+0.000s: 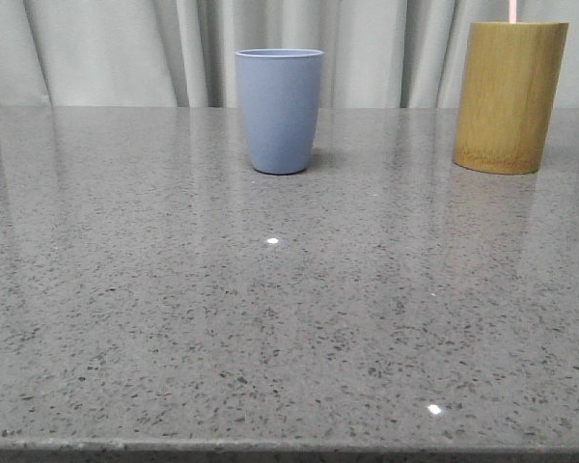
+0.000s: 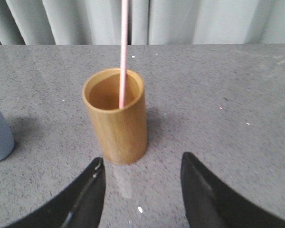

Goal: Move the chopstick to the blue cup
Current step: 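Grasp the pink chopstick in the bamboo cup with the right gripper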

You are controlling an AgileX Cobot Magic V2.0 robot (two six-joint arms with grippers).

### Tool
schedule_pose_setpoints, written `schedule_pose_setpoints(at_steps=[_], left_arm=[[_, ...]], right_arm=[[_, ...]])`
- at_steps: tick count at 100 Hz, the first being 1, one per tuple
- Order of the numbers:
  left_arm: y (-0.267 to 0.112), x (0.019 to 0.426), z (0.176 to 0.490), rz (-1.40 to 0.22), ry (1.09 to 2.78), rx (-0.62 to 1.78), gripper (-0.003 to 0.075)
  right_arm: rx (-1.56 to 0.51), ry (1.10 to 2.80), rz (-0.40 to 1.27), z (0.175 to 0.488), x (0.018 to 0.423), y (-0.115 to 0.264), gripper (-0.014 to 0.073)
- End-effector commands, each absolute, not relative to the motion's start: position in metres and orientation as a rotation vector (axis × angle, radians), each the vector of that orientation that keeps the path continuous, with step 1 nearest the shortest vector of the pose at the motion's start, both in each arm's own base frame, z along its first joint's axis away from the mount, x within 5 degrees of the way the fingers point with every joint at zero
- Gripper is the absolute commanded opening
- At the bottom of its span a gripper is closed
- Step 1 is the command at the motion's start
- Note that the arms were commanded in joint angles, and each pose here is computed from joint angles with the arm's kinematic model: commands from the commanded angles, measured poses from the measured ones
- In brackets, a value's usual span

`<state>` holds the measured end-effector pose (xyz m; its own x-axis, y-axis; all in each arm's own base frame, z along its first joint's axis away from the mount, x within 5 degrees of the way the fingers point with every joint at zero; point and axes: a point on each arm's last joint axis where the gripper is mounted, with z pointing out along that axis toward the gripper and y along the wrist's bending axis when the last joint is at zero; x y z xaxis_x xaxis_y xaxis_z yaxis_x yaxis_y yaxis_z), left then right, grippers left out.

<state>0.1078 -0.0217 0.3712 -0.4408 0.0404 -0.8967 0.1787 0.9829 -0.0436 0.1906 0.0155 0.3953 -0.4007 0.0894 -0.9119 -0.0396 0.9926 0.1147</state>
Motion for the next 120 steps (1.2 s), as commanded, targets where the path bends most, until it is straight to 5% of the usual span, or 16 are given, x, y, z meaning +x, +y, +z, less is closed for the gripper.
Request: schedule_pose_setpoints(at_steps=[1, 55, 120], left_arm=[[-0.021, 0.109, 0.386, -0.169, 1.919, 0.133, 0.0295], [-0.021, 0.109, 0.386, -0.169, 1.919, 0.133, 0.0295], [-0.021, 0.109, 0.386, -0.157, 1.914, 0.137, 0.0295]], right_arm=[[0.022, 1.861, 0.157, 0.42, 0.209, 0.019, 0.042], [0.032, 1.849, 0.19, 0.445, 0.319, 0.032, 0.0477], [0.049, 1.864, 0.204, 0.412, 0.397, 0.04, 0.0474]])
